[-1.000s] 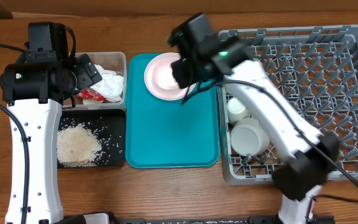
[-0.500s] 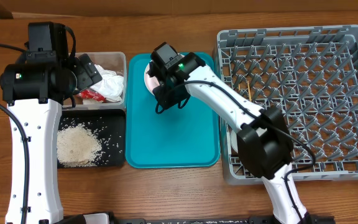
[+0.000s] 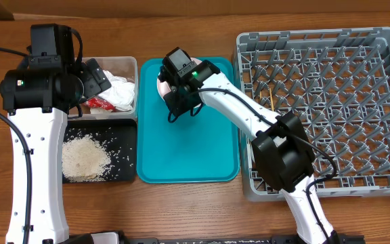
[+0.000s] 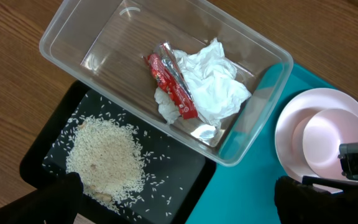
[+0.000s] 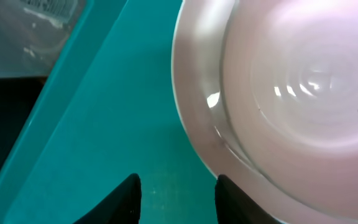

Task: Sort waste into correct bins and load items into the dishwasher
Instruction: 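Lower the right gripper onto the pink plate rim on the teal tray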

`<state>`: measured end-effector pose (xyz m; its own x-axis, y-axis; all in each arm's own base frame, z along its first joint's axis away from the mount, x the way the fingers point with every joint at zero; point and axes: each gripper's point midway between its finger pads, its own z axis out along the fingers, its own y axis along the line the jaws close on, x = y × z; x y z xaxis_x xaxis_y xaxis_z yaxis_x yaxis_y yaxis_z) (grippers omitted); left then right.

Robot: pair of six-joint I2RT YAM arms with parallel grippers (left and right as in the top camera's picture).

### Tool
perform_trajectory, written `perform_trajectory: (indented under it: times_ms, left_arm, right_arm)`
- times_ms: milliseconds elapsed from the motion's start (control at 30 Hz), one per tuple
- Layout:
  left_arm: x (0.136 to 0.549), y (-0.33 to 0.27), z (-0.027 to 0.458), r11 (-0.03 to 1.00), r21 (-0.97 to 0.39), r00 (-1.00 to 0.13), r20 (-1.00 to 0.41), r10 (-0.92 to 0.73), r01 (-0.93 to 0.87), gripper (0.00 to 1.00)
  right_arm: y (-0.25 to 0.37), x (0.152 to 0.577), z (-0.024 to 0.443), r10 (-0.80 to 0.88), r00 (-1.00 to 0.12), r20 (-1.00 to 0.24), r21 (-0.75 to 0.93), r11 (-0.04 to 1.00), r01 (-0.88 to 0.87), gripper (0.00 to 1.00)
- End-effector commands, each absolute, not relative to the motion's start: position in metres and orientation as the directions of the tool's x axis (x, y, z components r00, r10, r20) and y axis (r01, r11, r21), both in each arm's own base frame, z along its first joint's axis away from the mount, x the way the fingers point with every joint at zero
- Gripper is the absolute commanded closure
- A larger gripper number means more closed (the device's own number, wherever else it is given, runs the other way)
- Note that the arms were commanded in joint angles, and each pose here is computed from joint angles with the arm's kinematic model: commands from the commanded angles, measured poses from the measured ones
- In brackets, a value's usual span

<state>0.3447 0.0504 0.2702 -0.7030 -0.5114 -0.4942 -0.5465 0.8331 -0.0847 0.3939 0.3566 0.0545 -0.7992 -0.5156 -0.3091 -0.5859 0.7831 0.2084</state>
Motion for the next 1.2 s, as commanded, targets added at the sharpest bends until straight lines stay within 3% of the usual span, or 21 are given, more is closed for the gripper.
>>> perform_trajectory:
  times_ms: [0,600,1167]
  left_arm:
    - [0.346,0.050,0.271,0.833,-0.088,-0.702,-0.495,-0.513,-0.547,0.00]
    - [0.346,0.050,0.271,0.833,-0.088,-0.702,-0.495,-0.513,-0.547,0.00]
    - [0.346,0.050,0.271,0.833,-0.088,-0.702,-0.495,-0.513,-0.547,0.00]
  right_arm:
    - [0.352,0.391,0.041,-0.519,-0.804,-0.291,0.198,0.789,-0.581,0.59]
    - [0.337,0.369,0.014,-0.536,-0.820,-0.204,0.197,0.798,-0.570,0.59]
    - [0.353,0.372,0.047,-0.546,-0.782,-0.302,0.175,0.774,-0.608,0.60]
